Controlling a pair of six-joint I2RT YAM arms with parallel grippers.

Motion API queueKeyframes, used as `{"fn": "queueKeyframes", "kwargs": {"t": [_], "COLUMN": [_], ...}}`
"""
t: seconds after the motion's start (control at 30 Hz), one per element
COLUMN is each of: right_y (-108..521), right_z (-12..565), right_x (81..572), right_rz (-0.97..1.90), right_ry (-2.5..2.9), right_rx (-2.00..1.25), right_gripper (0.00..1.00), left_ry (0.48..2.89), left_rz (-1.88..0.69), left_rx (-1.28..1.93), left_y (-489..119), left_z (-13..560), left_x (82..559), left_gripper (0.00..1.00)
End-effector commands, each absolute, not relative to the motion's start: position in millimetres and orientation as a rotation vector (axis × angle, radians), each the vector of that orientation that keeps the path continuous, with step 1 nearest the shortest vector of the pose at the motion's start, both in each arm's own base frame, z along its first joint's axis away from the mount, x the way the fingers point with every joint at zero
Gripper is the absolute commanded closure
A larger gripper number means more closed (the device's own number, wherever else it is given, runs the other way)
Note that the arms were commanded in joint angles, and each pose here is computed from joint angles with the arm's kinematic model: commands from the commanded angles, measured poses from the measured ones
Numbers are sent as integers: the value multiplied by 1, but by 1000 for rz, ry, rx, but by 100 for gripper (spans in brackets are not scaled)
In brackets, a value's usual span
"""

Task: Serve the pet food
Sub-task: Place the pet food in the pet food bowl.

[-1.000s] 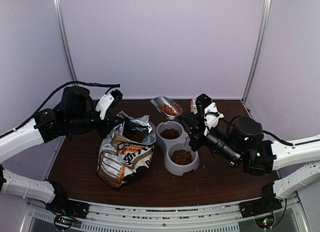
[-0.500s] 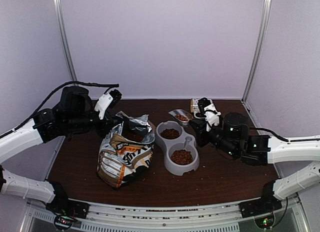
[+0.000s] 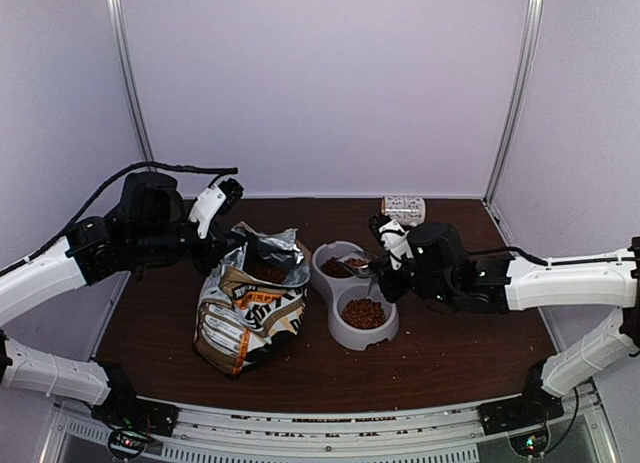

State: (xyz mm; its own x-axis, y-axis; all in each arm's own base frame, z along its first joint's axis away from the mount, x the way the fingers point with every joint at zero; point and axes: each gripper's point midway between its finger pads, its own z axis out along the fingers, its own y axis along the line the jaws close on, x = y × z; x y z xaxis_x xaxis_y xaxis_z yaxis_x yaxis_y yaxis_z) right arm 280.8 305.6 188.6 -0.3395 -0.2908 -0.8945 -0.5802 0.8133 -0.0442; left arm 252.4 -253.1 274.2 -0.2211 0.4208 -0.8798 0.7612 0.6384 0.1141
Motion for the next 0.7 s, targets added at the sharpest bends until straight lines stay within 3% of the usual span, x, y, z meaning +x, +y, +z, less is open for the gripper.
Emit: {"fn": "queueKeyframes", "kwargs": {"t": [0.0, 0.67], "right_y": [308, 307], "right_z": [190, 184], "right_x": [289, 310], "right_rz": [317, 93], "right_ry": [2009, 2252], "right_rx": [-659, -780], "right_gripper": [100, 100], "left_ry": [1735, 1723], "left_rz": [-416, -426], "left_rx": [878, 887], "left_y": [-252, -252], "left_z": [312, 316], "left_x": [263, 260], "left_gripper": [100, 100]}}
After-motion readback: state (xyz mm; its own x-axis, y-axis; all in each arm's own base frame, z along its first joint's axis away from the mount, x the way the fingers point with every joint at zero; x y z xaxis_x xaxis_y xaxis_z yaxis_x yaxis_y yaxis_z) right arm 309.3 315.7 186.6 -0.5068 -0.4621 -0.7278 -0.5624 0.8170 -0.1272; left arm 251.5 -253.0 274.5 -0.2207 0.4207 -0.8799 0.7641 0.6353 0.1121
